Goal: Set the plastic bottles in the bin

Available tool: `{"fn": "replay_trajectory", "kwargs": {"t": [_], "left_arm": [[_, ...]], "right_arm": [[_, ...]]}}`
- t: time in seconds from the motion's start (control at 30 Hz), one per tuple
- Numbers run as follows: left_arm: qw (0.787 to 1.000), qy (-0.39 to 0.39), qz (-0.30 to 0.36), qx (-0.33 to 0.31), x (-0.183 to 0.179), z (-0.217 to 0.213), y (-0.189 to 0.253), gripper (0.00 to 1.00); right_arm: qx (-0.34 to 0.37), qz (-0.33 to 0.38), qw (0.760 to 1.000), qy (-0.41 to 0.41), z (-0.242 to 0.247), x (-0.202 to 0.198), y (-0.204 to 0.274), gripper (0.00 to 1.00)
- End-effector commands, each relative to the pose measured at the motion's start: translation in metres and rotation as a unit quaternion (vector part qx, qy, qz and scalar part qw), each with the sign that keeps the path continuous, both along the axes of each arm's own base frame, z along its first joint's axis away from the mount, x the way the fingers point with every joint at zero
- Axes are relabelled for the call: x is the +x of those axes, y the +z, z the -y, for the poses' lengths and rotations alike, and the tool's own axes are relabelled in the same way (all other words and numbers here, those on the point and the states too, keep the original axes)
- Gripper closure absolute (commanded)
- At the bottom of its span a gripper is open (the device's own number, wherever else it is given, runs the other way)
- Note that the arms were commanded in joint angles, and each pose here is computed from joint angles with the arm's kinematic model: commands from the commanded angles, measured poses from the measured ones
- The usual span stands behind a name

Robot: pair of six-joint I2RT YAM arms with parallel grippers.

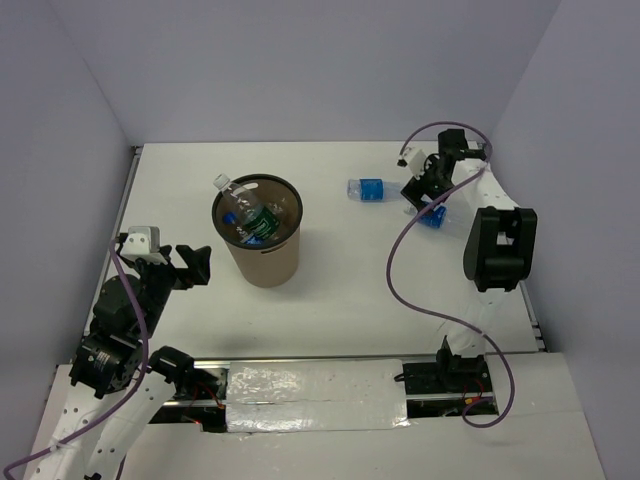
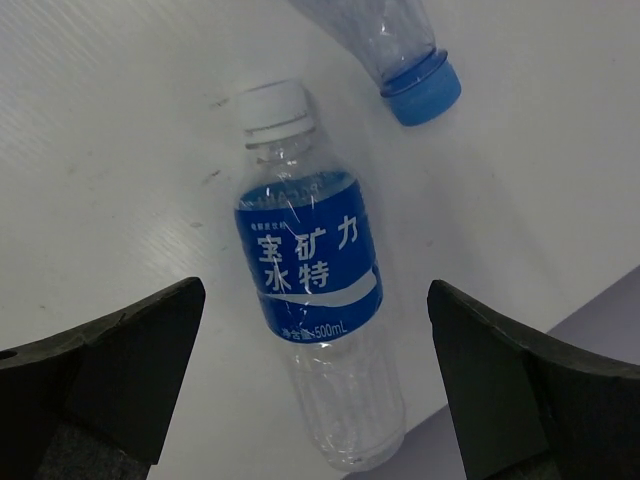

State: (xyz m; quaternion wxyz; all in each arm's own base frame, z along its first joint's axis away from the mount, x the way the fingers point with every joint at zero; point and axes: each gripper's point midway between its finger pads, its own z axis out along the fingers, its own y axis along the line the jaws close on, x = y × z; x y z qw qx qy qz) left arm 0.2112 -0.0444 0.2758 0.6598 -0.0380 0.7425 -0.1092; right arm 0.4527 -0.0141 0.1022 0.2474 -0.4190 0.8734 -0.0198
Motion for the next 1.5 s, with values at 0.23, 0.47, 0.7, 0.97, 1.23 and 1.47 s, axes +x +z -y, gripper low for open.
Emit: {"fn": "replay_trajectory", "kwargs": {"t": [0.23, 0.47, 0.7, 0.97, 1.23, 1.47], "left_arm": [[1.0, -0.001, 0.023, -0.007, 0.004, 0.001, 0.013, 0.0], [1.0, 0.0, 0.021, -0.006, 0.004, 0.001, 0.012, 0.0], [0.999, -0.022, 0.026, -0.006, 0.004, 0.009, 0.014, 0.01], [0.972, -0.177, 0.103, -0.116, -0.025, 0.063, 0.073, 0.03], [0.889, -0.337, 0.062, -0.303, -0.031, 0.13, 0.125, 0.07], [0.862, -0.371, 0.076, -0.338, -0.03, 0.163, 0.149, 0.05]], "right_arm": [[-0.105, -0.07, 0.992, 0.023, 0.033, -0.006, -0.048, 0.05], [-0.096, -0.084, 0.992, 0.014, 0.032, -0.007, -0.063, 0.21], [-0.015, -0.073, 0.997, 0.03, 0.01, -0.035, -0.026, 0.58], [0.226, -0.034, 0.961, 0.157, -0.091, -0.119, 0.108, 0.69], [0.405, -0.066, 0.869, 0.278, -0.194, -0.222, 0.201, 0.73], [0.477, -0.076, 0.817, 0.315, -0.242, -0.267, 0.247, 0.73]]}}
